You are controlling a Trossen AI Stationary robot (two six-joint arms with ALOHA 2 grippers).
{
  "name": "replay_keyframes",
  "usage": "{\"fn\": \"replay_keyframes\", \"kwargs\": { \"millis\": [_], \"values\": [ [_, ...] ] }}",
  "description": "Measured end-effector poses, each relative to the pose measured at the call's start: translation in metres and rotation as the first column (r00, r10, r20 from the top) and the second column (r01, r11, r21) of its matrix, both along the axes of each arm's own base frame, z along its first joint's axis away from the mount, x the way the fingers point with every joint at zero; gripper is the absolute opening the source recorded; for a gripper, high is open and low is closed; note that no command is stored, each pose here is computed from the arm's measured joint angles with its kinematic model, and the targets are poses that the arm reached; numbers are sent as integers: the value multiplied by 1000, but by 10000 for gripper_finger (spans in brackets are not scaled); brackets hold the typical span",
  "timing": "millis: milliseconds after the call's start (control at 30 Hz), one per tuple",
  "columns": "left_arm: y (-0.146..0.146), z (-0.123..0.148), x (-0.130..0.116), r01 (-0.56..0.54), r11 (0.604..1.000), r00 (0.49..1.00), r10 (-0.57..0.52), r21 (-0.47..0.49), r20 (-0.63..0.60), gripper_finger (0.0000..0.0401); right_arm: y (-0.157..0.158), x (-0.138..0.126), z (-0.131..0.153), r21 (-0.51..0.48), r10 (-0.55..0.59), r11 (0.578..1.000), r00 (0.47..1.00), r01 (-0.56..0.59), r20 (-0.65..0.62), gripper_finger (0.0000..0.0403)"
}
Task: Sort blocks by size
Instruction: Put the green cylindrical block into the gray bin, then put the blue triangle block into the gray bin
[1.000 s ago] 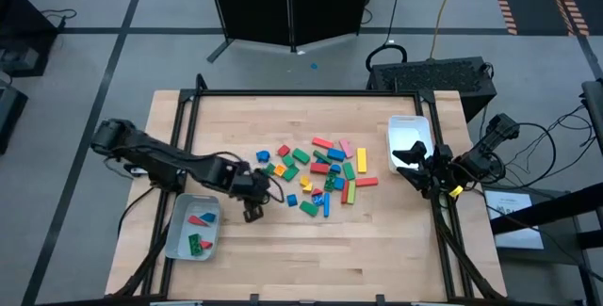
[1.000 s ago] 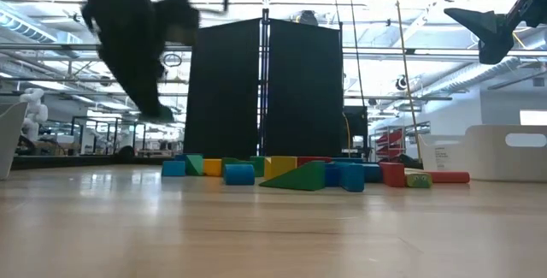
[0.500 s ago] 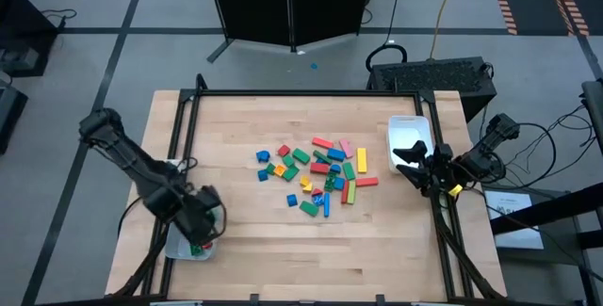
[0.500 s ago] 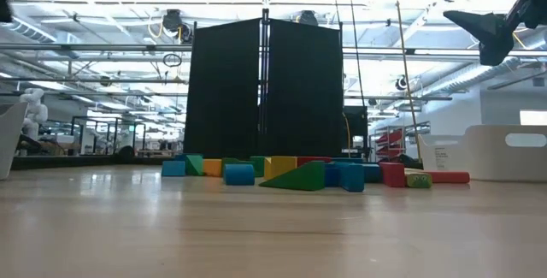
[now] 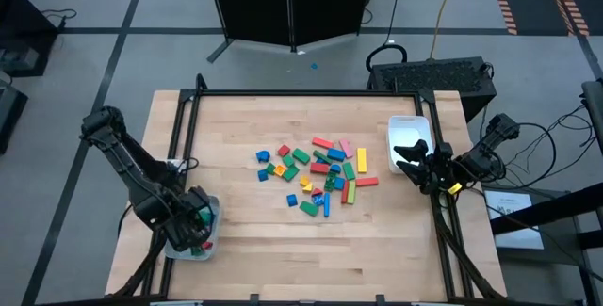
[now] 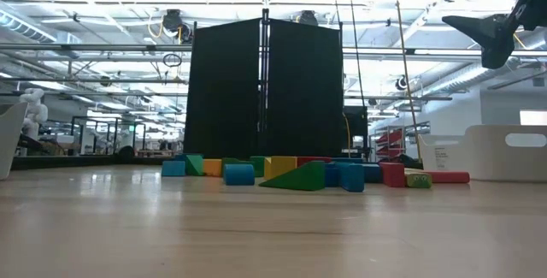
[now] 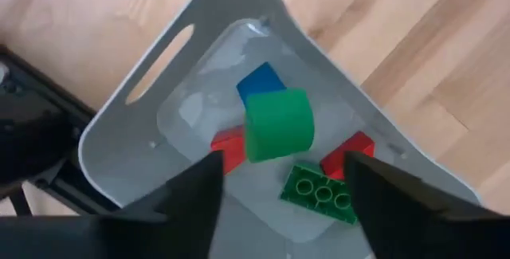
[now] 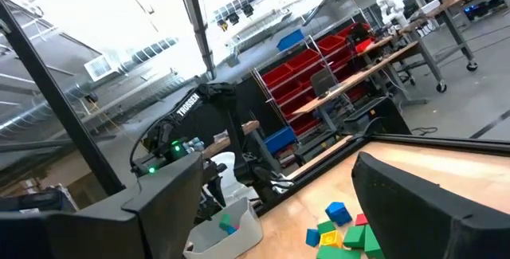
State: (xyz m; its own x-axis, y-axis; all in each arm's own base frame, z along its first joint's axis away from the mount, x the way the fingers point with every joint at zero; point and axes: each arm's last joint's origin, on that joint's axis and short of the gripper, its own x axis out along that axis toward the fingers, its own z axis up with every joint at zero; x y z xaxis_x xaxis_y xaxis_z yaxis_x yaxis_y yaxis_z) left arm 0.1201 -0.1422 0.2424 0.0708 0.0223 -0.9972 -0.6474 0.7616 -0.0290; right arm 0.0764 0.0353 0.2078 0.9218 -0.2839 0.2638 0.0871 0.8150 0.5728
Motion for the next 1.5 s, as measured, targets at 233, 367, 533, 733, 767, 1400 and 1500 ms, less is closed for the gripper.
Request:
{"fn": "replay_keyframes", "kwargs": {
  "millis": [233, 367, 533, 733, 767, 1400, 1500],
  "values": [
    [10, 1, 15, -119, 993, 988, 115, 28, 99, 316, 0, 0, 0, -1, 0, 1000, 1000, 0, -1, 313],
    [22, 3, 37, -146, 984, 953, 113, 99, 281, 310, 0, 0, 0, -1, 0, 1000, 1000, 0, -1, 313],
    [55, 6, 65, -210, 945, 918, 103, 250, 383, 300, 0, 0, -1, -10, -3, 1000, 1000, 3, -8, 313],
    [101, -2, 98, -484, 850, 823, 362, 206, 439, 299, 0, 0, -1, -17, -7, 1000, 1000, 6, -17, 313],
    [105, -5, 103, -524, 832, 800, 408, 181, 441, 299, 0, 0, -1, -16, -7, 1000, 1000, 7, -17, 313],
    [122, -94, 168, -792, 610, 585, 754, 12, 300, 299, 0, 1, -2, -27, -9, 1000, 1000, 8, -22, 313],
    [129, -101, 170, -805, 593, 576, 766, 32, 287, 299, 0, 1, -2, -29, -9, 1000, 1000, 8, -24, 313]
  ]
}}
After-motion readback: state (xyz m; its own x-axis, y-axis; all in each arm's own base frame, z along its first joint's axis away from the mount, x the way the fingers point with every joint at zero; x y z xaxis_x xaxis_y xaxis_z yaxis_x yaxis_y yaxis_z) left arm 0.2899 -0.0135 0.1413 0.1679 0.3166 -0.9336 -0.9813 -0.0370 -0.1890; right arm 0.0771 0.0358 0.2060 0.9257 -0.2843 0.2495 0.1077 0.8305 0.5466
